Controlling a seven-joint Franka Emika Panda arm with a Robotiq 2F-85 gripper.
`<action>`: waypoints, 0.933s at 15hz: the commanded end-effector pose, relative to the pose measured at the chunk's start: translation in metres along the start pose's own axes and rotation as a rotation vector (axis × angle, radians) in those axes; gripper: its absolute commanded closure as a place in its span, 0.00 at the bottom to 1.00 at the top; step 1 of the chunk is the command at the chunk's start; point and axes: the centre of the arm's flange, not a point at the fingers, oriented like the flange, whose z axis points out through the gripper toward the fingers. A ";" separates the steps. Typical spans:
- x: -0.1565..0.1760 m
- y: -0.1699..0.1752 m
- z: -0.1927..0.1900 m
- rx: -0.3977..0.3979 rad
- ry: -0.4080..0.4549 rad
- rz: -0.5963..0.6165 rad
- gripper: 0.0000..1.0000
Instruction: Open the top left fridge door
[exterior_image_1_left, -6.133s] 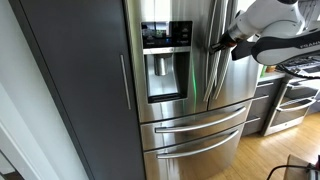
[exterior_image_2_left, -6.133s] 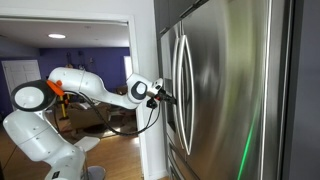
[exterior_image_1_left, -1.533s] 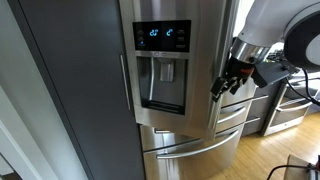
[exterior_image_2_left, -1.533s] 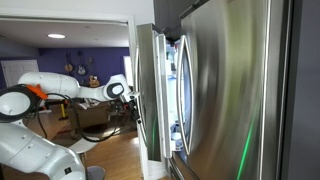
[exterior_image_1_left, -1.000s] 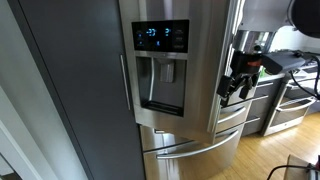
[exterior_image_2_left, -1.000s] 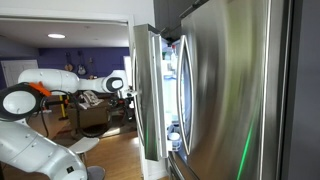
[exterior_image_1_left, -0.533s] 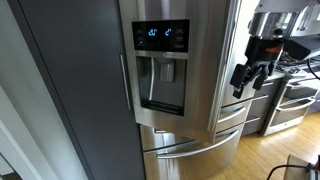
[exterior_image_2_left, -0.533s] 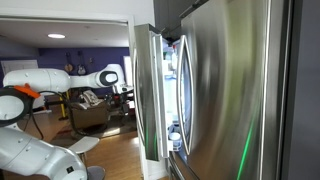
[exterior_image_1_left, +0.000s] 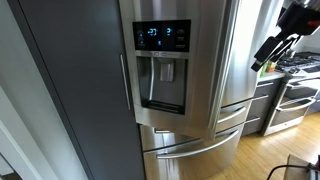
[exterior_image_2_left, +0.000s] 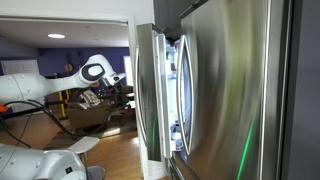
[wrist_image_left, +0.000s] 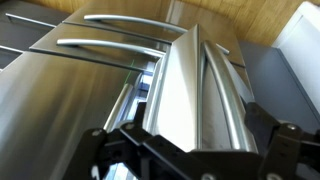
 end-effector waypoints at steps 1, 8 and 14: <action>-0.013 0.033 -0.014 0.012 0.128 -0.033 0.00; -0.019 0.061 -0.046 0.057 0.190 -0.029 0.00; -0.018 0.061 -0.057 0.053 0.204 -0.014 0.00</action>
